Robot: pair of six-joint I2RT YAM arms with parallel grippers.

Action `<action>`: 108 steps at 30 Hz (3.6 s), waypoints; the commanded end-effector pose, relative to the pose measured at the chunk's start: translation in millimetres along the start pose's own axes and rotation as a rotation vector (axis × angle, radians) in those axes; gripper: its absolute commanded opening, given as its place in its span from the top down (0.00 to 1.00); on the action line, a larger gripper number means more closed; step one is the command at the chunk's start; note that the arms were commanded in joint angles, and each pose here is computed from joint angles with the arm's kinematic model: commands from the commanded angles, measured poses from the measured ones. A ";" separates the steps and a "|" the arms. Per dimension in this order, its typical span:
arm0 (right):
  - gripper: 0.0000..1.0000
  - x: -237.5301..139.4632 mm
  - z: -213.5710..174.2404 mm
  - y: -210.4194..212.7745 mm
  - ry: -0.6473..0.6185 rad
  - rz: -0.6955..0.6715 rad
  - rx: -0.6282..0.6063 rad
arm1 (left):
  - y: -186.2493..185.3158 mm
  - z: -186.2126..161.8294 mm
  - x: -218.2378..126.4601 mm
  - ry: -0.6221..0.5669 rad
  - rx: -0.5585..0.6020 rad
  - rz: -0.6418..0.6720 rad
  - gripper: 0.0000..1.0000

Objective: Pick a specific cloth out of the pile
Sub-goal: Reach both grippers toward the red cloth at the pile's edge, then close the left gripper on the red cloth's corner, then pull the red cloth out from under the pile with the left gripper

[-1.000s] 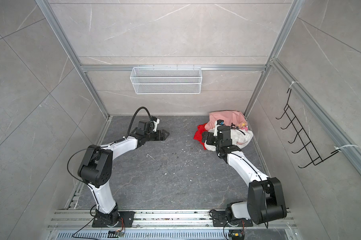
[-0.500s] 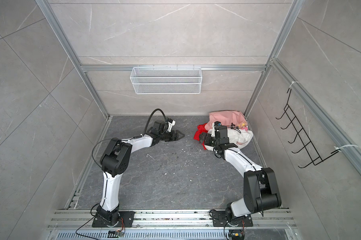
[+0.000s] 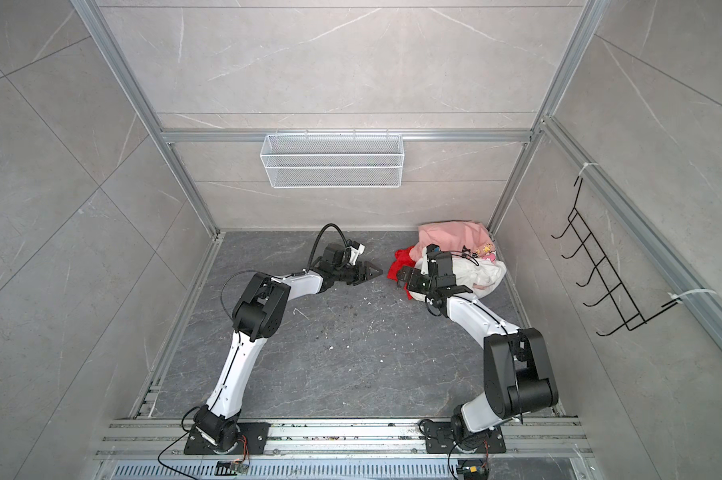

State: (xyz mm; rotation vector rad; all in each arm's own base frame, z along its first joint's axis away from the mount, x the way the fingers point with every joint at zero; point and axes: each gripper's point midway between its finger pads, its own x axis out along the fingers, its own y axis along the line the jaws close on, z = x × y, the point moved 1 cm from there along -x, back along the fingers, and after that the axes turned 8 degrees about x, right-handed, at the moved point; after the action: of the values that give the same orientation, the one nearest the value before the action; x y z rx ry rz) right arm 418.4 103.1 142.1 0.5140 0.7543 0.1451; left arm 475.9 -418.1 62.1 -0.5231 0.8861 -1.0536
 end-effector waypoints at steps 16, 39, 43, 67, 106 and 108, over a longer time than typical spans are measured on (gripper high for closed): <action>0.01 3.3 3.7 -0.3 -0.006 -0.013 0.030 | -8.4 10.8 44.4 -0.044 -0.042 -0.147 0.48; 0.00 -0.2 4.1 -4.7 -0.021 -0.035 0.046 | -18.5 5.7 52.5 -0.031 -0.049 -0.182 0.83; 0.00 -2.2 5.2 -4.3 -0.025 -0.037 0.044 | -24.9 8.3 49.3 -0.032 -0.045 -0.185 0.90; 0.00 -24.5 15.9 -4.0 -0.089 -0.060 0.033 | -96.7 53.6 0.0 -0.142 0.077 -0.209 1.00; 0.00 -67.0 36.2 -8.4 -0.217 -0.108 0.018 | -232.5 123.2 -71.2 -0.329 0.266 -0.320 1.00; 0.00 -68.8 37.3 -7.7 -0.222 -0.106 0.019 | -240.1 126.1 -74.5 -0.338 0.283 -0.326 1.00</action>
State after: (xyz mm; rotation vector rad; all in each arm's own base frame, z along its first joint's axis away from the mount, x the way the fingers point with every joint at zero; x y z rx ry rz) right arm 399.1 67.1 201.6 0.5085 0.5736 0.0025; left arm 456.2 -464.7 224.2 -0.6318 0.6217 -1.2061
